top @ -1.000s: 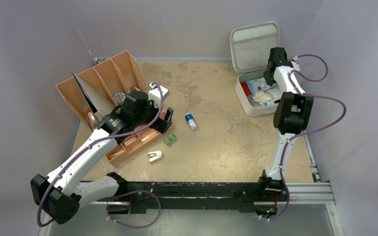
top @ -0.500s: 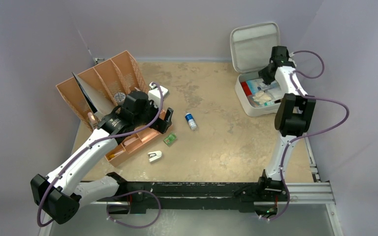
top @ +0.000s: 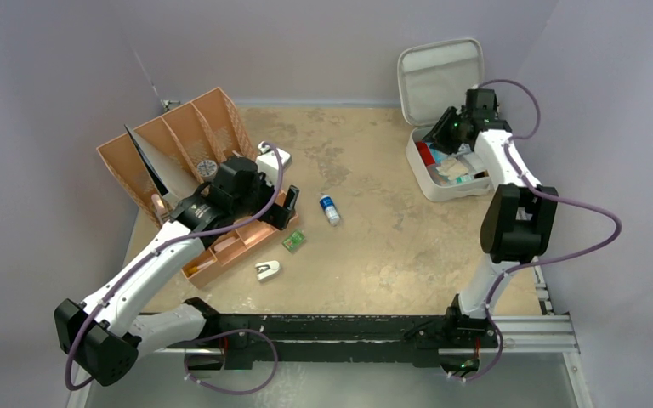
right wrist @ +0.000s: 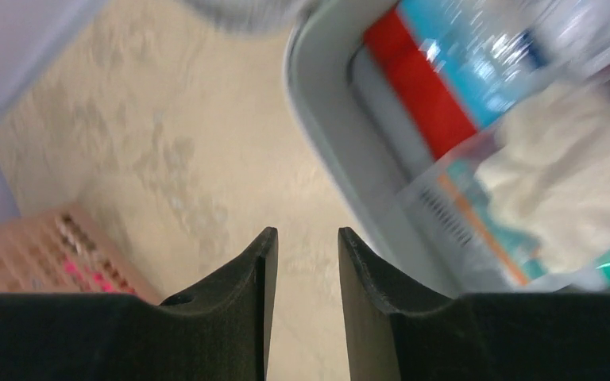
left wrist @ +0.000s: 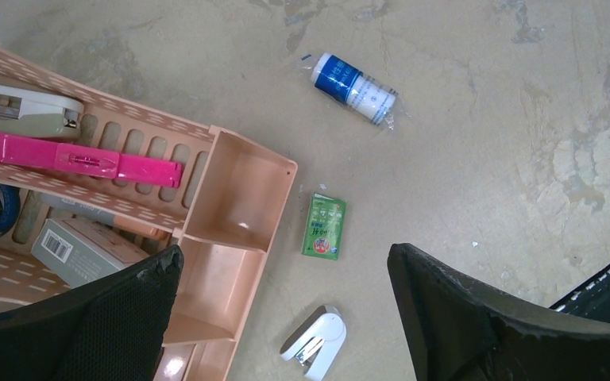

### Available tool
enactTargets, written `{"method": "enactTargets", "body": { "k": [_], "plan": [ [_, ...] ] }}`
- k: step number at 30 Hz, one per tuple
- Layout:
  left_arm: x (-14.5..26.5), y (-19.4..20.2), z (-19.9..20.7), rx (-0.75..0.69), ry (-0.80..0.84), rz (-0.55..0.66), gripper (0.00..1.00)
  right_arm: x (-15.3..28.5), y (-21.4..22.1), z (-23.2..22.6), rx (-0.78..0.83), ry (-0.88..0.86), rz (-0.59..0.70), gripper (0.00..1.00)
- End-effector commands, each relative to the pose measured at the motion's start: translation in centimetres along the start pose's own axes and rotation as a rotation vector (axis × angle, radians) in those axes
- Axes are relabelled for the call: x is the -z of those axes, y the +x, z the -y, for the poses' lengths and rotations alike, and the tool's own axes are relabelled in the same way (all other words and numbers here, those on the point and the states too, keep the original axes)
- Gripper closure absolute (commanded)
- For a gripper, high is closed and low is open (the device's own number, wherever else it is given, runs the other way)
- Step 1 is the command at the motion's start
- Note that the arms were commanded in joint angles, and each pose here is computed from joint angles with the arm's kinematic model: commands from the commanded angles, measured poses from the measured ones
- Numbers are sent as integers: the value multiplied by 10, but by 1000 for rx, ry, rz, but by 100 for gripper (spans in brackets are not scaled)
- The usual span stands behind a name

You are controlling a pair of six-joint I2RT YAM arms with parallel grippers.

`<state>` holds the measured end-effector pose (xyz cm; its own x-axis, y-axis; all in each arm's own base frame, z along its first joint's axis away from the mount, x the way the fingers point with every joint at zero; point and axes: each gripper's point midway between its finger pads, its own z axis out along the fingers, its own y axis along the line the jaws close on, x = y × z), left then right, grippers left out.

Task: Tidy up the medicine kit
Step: Place the medical item at the medicine box, then pick up the pill bottle at the center of the board.

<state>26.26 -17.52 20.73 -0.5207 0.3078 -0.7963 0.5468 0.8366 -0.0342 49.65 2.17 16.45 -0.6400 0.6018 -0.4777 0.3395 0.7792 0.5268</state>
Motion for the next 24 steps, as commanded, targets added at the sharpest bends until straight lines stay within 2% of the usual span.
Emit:
{"method": "enactTargets", "body": {
  "k": [1, 4, 8, 12, 17, 24],
  "plan": [
    [-6, 3, -3, -1, -21, -10, 0, 19, 54, -39, 153, -178, -111, 63],
    [-6, 2, 1, 22, -3, -15, 0, 17, 93, -57, 243, -204, -204, 63],
    [1, -8, 7, 48, 24, -13, 0, 15, 133, -75, 330, -241, -264, 61],
    [14, -21, 8, 72, 19, 7, 0, 9, 173, -91, 439, -256, -325, 52],
    [28, -32, 8, 107, 10, 27, 0, -2, 218, -107, 544, -279, -407, 49],
    [35, -35, 8, 146, 3, 55, 0, -11, 263, -118, 622, -298, -495, 52]
  ]
}}
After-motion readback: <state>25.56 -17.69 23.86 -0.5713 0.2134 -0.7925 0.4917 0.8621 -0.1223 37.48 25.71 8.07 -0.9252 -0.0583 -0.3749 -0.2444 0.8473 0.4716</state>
